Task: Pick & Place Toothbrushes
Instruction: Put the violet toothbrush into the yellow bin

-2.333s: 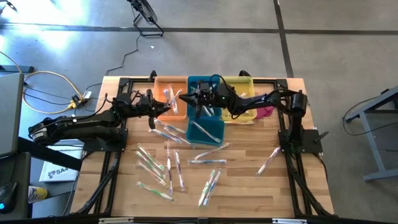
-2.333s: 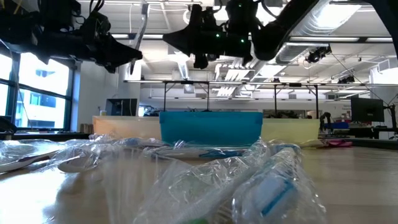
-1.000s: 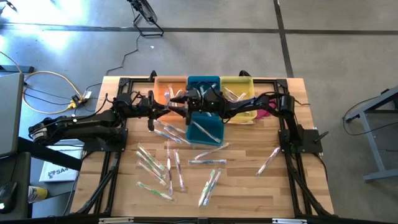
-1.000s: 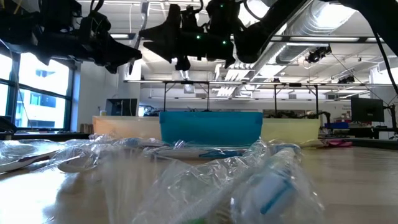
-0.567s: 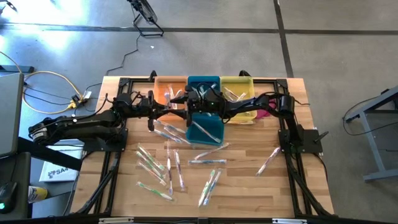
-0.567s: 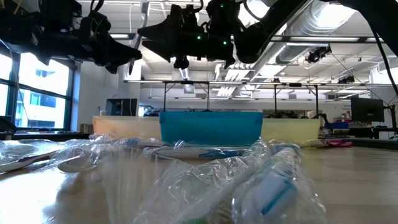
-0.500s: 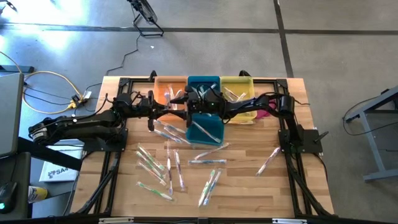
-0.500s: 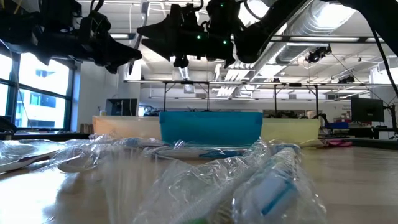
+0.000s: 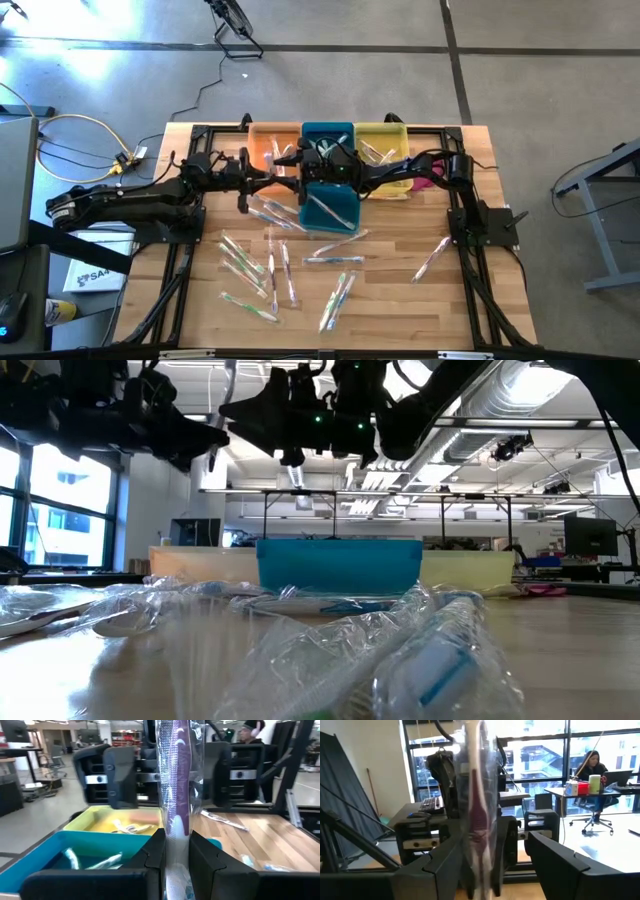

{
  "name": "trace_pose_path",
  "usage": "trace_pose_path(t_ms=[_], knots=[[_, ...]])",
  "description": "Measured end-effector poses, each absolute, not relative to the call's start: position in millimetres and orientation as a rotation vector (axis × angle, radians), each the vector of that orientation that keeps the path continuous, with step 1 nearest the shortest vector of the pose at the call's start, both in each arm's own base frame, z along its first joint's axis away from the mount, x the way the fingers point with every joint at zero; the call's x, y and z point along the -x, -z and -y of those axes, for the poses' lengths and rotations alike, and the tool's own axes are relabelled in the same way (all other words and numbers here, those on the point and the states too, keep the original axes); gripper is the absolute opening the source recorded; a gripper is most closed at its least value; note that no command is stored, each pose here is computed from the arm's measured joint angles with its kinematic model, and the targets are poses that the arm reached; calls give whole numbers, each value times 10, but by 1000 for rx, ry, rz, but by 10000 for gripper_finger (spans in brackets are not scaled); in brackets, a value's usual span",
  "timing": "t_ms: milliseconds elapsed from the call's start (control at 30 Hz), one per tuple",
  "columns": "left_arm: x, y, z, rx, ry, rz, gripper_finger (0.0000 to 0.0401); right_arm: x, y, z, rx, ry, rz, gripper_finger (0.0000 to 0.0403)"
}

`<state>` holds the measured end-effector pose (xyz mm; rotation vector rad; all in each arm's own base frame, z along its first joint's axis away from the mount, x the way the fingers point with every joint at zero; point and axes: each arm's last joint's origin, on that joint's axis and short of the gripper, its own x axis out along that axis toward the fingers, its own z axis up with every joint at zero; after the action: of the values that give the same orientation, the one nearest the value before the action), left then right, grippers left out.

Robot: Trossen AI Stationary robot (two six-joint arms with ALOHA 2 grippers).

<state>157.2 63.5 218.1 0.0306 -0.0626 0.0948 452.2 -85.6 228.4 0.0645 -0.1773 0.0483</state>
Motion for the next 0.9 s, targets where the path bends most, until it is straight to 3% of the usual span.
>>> trace_pose_path(t_ms=[500, 667, 900], knots=[[-1764, -2050, -724, -21, -79, 70, 47, -4528, -2274, 845, -66, -25, 168, 210], [-1772, -2040, -730, -21, -80, 66, 47, -4529, -2247, 861, -70, -17, 142, 165], [-1772, -2040, -731, -22, -81, 66, 47, -4529, -2229, 872, -60, -14, 123, 69]])
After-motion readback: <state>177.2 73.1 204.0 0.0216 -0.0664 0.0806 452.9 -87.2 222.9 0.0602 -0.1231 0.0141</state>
